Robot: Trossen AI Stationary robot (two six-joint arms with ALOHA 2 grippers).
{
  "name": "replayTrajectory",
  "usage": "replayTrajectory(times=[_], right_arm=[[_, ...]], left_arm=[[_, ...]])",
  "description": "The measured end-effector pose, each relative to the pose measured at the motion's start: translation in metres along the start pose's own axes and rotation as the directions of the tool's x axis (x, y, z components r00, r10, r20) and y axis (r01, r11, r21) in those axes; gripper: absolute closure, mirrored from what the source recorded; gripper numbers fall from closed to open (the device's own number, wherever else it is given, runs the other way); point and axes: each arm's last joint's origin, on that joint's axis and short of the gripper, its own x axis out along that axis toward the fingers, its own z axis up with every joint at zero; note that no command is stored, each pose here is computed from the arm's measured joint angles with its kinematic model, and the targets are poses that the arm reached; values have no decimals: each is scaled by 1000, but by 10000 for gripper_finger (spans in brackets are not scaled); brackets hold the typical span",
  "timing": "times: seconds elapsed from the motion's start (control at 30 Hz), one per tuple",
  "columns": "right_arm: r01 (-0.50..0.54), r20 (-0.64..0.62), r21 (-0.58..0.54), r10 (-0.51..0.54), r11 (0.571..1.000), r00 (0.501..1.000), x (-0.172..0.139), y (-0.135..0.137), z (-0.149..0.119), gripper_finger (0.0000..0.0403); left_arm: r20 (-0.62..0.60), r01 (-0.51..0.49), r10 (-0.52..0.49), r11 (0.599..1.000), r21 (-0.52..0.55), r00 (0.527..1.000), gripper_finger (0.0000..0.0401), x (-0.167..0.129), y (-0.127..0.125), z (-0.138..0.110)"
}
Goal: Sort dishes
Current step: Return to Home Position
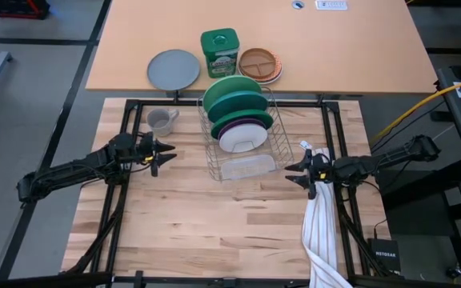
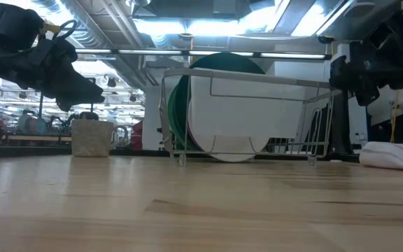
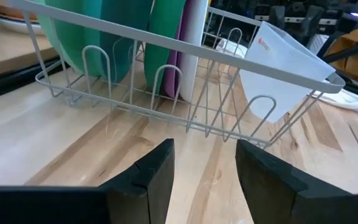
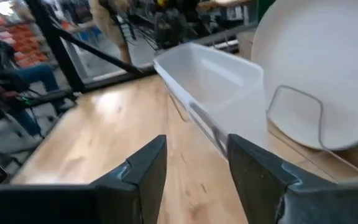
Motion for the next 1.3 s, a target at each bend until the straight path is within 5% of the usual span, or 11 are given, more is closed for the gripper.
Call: replayTrajectory(times=[0.2,0.93,1.3], right_arm=[[74,-86,-34,-76,997,993,-1,-4,-10,230],[19,-120,-36,-23,999,993,-1,-4,-12,230],[156,-28,9,-156,988,987,-2,-22,-2,230]], left_arm=[[-1,0,0,1000,-2,1000,242,0,0,0],[-3,-1,1,1000,1,1000,242,0,0,0],[-3,0,0,1000,1,1000,242,0,0,0]])
